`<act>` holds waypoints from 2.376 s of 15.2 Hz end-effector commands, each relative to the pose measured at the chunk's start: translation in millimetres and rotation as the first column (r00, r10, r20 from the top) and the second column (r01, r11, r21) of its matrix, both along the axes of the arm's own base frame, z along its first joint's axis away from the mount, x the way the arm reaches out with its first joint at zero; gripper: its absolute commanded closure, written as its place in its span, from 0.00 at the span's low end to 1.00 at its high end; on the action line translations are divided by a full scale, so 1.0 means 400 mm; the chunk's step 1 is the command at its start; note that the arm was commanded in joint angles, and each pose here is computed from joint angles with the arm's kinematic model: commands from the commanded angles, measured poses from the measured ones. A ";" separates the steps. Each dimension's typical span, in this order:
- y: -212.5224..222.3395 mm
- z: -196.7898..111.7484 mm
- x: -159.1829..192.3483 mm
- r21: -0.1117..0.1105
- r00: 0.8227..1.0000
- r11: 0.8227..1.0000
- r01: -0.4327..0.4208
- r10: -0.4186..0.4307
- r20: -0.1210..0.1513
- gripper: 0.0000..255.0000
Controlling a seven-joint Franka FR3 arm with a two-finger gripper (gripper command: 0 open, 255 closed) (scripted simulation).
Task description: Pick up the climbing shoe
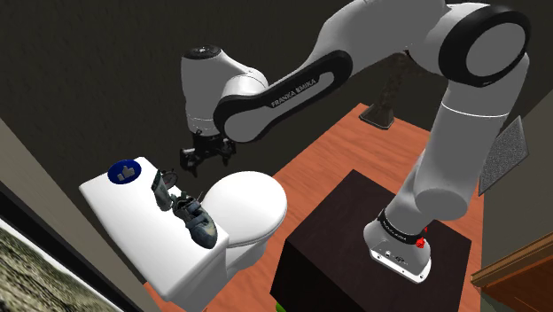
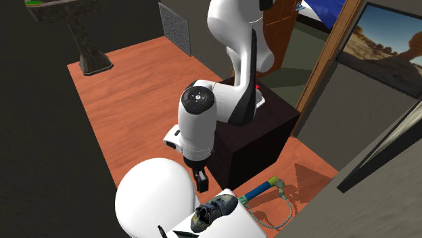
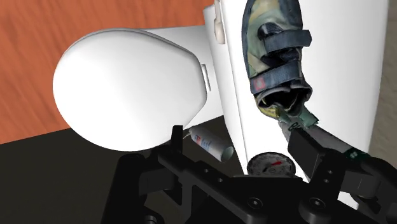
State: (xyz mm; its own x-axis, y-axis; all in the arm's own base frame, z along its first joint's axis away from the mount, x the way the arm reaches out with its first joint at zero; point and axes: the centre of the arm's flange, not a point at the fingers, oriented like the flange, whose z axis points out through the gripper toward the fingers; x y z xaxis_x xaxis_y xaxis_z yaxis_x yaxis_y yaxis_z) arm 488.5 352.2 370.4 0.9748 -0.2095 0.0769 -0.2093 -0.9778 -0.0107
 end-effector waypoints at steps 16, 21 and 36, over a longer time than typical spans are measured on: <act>0.224 -0.226 0.099 0.029 1.000 0.999 0.020 -0.020 -0.012 0.00; 0.225 -0.224 0.099 0.029 1.000 0.999 0.020 -0.020 -0.012 1.00; 0.224 -0.107 0.099 0.029 1.000 0.999 0.020 -0.020 -0.012 1.00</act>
